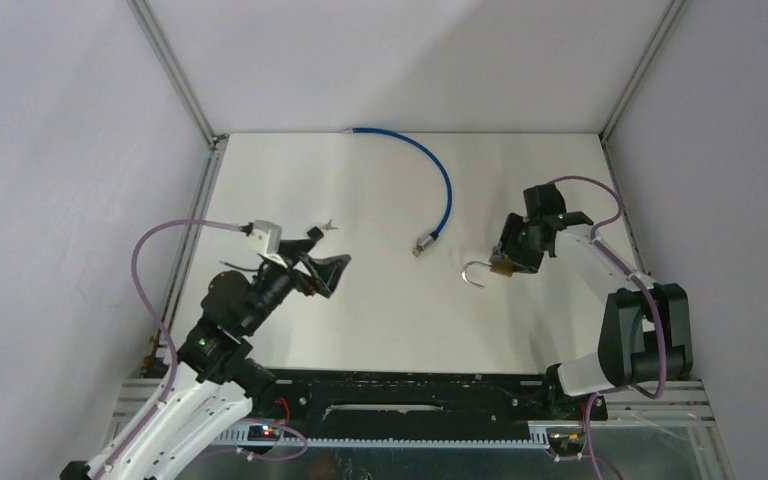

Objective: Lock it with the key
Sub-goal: Pick up the lock from the center of the board.

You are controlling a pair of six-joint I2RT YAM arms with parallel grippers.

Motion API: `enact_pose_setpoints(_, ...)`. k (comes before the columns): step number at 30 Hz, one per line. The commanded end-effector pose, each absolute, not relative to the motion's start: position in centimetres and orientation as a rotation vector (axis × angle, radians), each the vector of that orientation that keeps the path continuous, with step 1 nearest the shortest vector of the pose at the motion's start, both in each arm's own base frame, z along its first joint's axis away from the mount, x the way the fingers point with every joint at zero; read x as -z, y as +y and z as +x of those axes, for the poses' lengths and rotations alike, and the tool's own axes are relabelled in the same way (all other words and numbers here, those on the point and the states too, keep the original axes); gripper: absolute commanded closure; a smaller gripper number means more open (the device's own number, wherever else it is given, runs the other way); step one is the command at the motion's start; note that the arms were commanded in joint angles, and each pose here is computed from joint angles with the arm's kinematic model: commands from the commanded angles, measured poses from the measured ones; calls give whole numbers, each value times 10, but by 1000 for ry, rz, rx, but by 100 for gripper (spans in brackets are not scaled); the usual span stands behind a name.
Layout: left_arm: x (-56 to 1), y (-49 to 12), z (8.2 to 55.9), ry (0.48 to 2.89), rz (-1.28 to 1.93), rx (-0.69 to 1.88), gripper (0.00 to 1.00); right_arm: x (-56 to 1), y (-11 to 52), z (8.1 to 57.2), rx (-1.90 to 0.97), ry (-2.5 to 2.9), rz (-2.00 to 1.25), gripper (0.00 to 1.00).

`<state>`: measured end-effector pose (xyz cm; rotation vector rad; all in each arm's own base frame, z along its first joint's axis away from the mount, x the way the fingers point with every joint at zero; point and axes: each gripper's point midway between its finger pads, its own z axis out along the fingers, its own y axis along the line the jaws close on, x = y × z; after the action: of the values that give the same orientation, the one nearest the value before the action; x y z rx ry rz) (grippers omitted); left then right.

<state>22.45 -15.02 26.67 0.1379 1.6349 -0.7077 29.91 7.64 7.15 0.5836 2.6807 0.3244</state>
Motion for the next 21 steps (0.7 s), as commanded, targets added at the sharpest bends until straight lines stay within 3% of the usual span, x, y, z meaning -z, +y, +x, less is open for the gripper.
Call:
enact_pose_setpoints(1, -300, -202, 191, 1379, 542, 769, 2, -114, 141, 291, -658, 2637, 373, 100)
enact_pose_setpoints(5, -289, -238, 172, 1356, 737, 816, 1, -137, 189, 271, -876, 2630, 234, 100)
enact_pose_setpoints(11, -271, -271, 162, 1366, 846, 892, 9, -180, 239, 241, -1081, 2566, 69, 100)
enact_pose_setpoints(21, -245, -300, 151, 1389, 1036, 856, 13, -211, 264, 211, -1202, 2534, -37, 100)
